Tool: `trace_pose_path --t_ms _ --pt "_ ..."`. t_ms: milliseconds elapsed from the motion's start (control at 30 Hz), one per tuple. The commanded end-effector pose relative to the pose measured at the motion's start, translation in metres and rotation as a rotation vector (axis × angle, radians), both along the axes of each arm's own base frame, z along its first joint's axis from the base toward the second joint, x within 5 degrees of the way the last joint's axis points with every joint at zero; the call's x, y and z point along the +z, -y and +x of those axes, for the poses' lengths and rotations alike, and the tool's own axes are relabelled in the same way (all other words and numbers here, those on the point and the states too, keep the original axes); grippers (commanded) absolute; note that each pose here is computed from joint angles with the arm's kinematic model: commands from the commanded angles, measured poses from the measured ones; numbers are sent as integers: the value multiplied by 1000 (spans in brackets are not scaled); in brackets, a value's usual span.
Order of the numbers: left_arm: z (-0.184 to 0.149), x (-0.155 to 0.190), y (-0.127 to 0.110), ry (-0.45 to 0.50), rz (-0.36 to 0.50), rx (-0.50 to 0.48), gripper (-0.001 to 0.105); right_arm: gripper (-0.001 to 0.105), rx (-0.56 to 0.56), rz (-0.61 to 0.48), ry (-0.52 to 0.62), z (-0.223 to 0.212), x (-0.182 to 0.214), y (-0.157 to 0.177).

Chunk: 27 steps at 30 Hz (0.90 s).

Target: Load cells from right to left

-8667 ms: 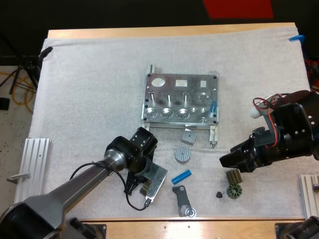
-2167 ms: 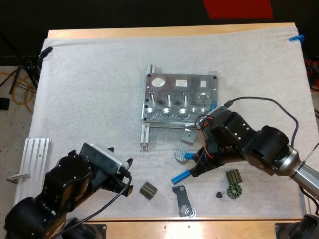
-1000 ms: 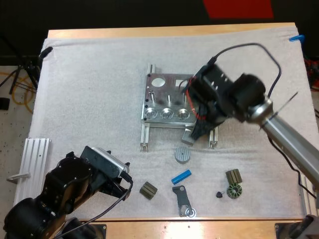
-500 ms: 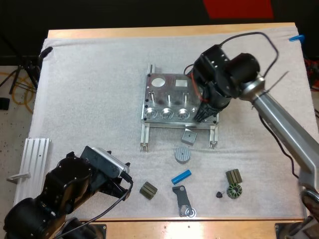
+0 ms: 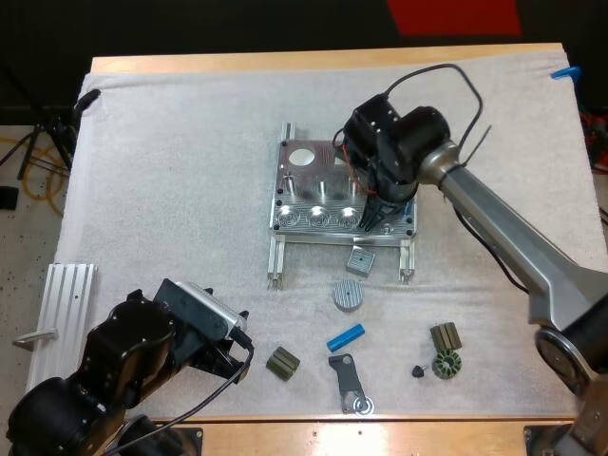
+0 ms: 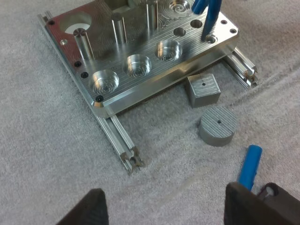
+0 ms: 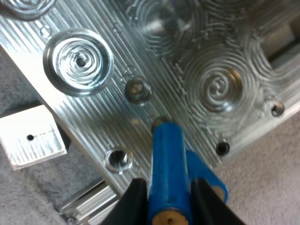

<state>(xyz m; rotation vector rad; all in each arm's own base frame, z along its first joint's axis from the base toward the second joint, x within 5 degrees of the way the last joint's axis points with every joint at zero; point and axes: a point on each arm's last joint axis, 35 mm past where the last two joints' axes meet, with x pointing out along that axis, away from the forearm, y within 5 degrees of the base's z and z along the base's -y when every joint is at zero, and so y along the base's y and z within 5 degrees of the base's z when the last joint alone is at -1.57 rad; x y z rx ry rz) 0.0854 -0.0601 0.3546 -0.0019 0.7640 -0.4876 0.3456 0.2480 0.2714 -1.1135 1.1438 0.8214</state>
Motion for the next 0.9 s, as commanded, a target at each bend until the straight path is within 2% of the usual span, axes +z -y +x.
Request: trace_pose_path --t_ms 0,300,867 --pt "-1 3 0 10 -8 -5 53 1 18 -1 13 4 0 0" --pt "-1 3 0 11 -8 -5 53 1 30 -62 24 11 -16 -3" --pt "-1 3 0 13 -5 -8 53 1 19 -84 -39 6 -20 0"
